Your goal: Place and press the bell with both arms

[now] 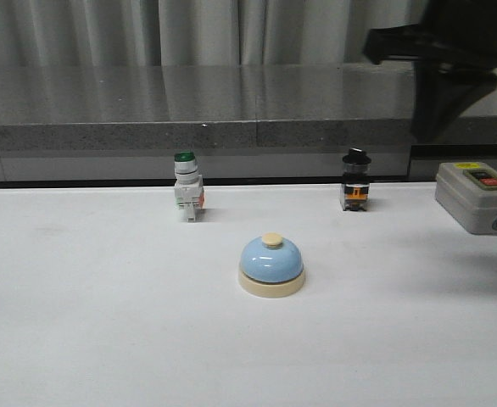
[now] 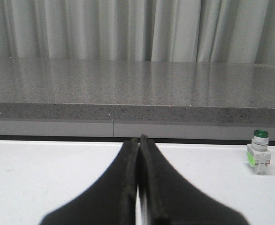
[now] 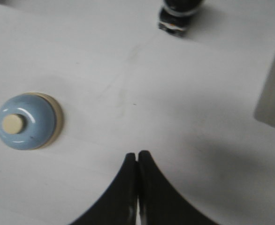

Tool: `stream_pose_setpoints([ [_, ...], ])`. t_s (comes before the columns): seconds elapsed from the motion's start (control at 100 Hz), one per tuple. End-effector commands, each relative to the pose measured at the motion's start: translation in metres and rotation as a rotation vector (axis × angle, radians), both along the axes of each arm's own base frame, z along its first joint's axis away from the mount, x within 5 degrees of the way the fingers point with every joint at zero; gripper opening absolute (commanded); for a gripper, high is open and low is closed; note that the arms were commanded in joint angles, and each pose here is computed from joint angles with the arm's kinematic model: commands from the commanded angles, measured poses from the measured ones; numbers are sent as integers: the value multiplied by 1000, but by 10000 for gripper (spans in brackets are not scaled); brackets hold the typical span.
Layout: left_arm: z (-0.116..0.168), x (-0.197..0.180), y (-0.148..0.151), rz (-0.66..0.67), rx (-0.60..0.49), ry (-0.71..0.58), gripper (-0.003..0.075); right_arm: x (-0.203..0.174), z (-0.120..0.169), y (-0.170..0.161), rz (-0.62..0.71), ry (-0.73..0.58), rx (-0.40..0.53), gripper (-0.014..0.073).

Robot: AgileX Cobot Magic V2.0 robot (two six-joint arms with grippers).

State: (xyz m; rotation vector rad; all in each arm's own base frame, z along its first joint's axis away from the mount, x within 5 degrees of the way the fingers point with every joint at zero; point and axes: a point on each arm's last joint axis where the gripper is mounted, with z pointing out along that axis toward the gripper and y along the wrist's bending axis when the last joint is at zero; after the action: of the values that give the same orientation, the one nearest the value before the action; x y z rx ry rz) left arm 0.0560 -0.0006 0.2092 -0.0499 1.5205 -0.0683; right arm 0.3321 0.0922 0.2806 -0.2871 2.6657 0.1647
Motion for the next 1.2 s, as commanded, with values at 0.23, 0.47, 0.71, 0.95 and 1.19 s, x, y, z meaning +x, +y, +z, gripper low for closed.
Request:
stream_pose_setpoints([
  [0.23, -5, -1, 0, 4, -9, -65, -20, -37, 26, -79, -234, -108, 21, -60],
  [0.47, -5, -1, 0, 4, -9, -65, -20, -78, 26, -110, -351, -155, 18, -60],
  [0.71, -5, -1, 0, 4, -9, -65, -20, -122, 28, -105, -361, -263, 49, -60],
  [0.95, -5, -1, 0, 4, -9, -65, -20, -174, 24, -100, -367, -423, 73, -60],
  [1.19, -5, -1, 0, 4, -9, -65, -20, -228, 21, -96, -361, -609, 91, -60],
])
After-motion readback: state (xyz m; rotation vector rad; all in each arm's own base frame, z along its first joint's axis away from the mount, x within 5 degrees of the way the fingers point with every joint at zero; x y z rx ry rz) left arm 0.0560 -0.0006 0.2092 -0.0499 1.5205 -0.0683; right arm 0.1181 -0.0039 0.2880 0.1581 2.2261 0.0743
